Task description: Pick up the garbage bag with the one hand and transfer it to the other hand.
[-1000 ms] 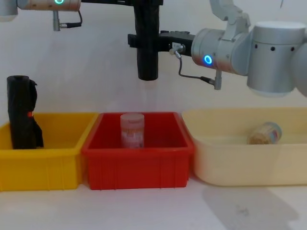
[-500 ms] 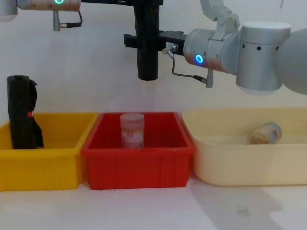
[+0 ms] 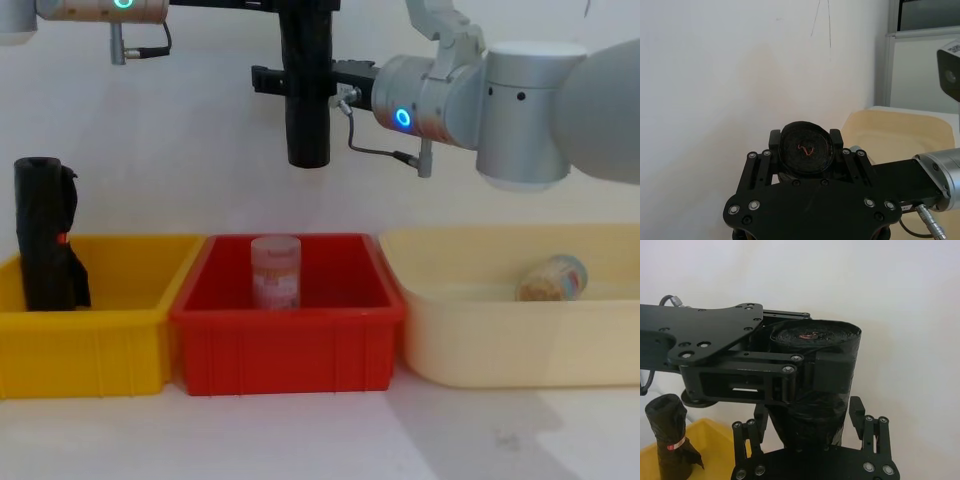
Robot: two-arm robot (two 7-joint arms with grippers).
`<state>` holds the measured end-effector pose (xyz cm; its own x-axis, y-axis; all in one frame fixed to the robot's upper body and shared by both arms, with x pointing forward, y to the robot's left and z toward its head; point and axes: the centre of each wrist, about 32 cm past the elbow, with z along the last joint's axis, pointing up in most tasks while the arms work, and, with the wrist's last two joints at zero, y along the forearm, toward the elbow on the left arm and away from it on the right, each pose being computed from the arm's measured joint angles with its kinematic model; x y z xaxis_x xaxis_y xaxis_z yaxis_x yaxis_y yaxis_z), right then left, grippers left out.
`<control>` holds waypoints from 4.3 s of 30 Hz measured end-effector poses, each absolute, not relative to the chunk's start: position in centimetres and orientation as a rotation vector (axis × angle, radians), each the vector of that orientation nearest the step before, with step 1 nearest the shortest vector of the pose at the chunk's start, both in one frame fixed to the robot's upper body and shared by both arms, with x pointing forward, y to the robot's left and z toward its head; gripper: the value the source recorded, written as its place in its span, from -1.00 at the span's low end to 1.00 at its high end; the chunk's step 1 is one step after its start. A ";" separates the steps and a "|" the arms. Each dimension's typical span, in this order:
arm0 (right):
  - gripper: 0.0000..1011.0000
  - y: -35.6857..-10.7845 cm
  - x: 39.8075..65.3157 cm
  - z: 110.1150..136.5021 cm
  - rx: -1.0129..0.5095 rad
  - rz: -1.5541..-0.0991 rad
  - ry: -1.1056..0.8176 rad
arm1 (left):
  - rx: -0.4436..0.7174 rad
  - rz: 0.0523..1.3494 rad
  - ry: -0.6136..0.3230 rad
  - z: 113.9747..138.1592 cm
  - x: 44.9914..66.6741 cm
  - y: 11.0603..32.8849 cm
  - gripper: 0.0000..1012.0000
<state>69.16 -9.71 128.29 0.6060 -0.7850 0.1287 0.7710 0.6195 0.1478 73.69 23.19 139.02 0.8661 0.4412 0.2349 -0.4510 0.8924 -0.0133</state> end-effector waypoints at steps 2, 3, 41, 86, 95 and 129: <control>0.98 -9.6 69.2 128.3 0.081 -0.901 -0.188 | 0.043 0.467 -0.236 139.0 73.7 23.2 0.09; 0.98 -9.6 69.3 128.4 0.082 -0.901 -0.189 | 0.043 0.467 -0.236 139.0 73.7 23.2 0.09; -0.05 -9.3 69.6 128.5 0.085 -0.901 -0.187 | 0.042 0.467 -0.236 139.0 73.7 23.2 0.09; -0.05 -9.4 69.6 128.5 0.085 -0.908 -0.192 | 0.043 0.467 -0.236 139.0 73.7 23.2 0.78; -0.05 -10.8 69.6 128.5 0.073 -0.979 -0.211 | 0.043 0.467 -0.236 139.0 73.7 23.2 0.98; -0.05 -24.6 66.7 130.0 0.040 -1.210 -0.195 | 0.042 0.467 -0.236 139.0 73.7 23.2 0.98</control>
